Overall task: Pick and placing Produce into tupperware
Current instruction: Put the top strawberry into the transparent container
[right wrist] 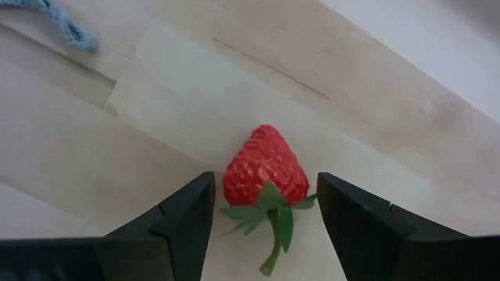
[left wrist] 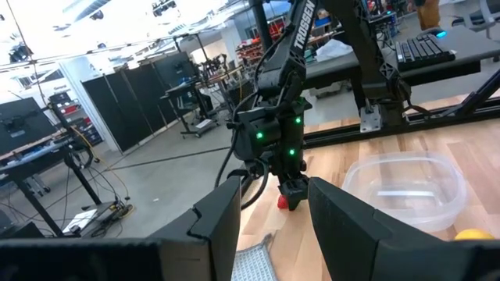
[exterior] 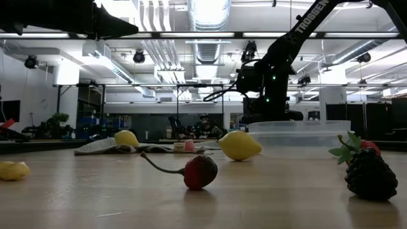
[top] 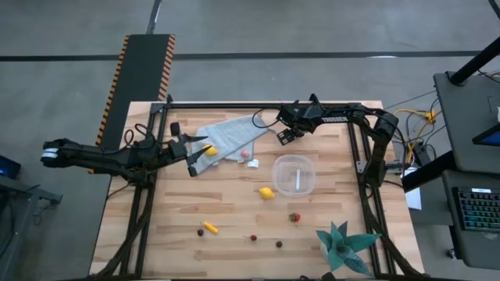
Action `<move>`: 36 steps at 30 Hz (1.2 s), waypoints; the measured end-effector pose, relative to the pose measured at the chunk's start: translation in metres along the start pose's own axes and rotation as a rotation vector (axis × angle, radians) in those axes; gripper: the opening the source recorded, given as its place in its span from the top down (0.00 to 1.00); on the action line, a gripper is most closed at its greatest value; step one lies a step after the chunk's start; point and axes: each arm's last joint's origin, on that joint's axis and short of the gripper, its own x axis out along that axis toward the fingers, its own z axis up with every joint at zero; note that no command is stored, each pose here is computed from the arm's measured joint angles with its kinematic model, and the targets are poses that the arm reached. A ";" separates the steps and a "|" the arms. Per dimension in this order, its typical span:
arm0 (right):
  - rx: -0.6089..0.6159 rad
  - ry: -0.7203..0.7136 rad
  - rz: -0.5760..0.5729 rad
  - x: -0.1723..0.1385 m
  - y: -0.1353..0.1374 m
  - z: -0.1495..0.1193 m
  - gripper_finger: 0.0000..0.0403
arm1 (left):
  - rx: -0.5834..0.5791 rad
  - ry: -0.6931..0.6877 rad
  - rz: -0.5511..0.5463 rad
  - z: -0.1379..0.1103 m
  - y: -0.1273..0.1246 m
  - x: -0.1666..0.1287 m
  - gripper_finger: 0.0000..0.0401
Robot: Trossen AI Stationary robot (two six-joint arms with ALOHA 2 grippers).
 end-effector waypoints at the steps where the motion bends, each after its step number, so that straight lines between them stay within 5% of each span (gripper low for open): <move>1: 0.001 -0.004 0.002 0.001 0.000 -0.001 0.46 | 0.000 0.000 0.000 0.000 0.000 0.000 0.66; 36: -0.019 -0.039 0.022 0.003 -0.001 0.003 0.47 | 0.001 0.002 -0.002 0.000 0.000 0.000 0.66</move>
